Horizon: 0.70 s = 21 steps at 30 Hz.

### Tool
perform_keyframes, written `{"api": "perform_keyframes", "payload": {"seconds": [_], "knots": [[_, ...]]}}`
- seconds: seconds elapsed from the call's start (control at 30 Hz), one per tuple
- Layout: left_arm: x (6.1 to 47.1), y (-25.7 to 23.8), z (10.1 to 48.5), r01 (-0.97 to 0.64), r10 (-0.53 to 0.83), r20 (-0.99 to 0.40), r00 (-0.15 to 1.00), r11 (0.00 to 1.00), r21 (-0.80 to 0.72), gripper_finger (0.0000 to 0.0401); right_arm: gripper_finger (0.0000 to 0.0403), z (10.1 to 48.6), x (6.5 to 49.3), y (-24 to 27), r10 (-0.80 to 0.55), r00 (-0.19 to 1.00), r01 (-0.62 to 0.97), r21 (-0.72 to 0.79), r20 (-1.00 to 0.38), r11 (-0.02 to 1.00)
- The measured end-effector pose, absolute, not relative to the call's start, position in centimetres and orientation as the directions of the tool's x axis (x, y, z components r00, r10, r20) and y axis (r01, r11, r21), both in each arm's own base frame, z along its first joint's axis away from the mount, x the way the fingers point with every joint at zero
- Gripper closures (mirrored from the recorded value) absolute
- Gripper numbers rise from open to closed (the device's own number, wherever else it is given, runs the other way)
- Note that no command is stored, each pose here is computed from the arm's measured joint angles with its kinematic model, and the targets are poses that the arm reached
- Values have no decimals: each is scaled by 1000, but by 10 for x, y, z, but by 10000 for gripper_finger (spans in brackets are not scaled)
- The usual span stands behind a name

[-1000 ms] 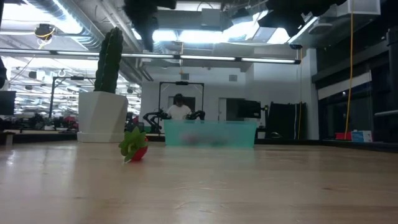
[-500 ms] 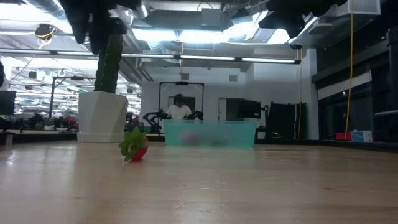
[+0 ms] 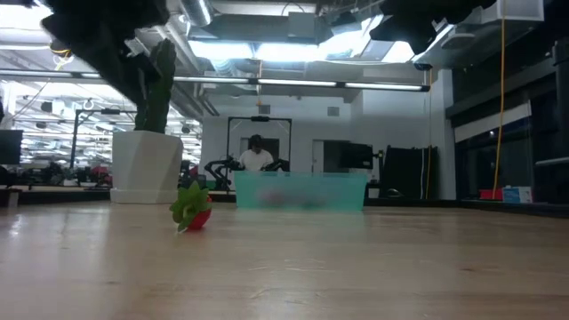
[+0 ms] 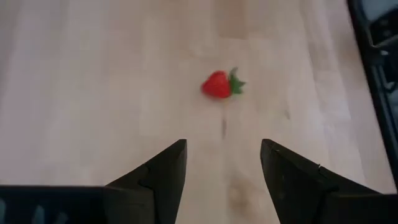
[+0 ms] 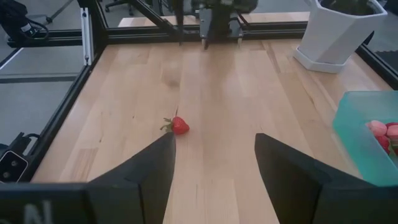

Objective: Pick and placing Produce into tupperware
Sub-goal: Put the strawberry into the container

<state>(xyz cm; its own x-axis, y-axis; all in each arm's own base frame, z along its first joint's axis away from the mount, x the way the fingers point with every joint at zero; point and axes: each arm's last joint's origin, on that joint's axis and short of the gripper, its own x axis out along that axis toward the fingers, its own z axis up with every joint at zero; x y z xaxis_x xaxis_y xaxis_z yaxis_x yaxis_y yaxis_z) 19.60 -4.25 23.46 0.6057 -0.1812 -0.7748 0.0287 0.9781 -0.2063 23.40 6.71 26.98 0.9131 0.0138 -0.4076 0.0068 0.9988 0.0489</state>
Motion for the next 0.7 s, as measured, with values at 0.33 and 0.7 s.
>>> {"api": "perform_keyframes", "payload": {"seconds": [0.33,0.7], "knots": [[211,-62,207,30,-111,-685,720,991,-130,183,181,270,234,67,14,913,7,49,-408,999],[234,-76,161,111,-50,-778,626,994,25,117,181,270,234,67,14,913,7,49,-408,999]]}}
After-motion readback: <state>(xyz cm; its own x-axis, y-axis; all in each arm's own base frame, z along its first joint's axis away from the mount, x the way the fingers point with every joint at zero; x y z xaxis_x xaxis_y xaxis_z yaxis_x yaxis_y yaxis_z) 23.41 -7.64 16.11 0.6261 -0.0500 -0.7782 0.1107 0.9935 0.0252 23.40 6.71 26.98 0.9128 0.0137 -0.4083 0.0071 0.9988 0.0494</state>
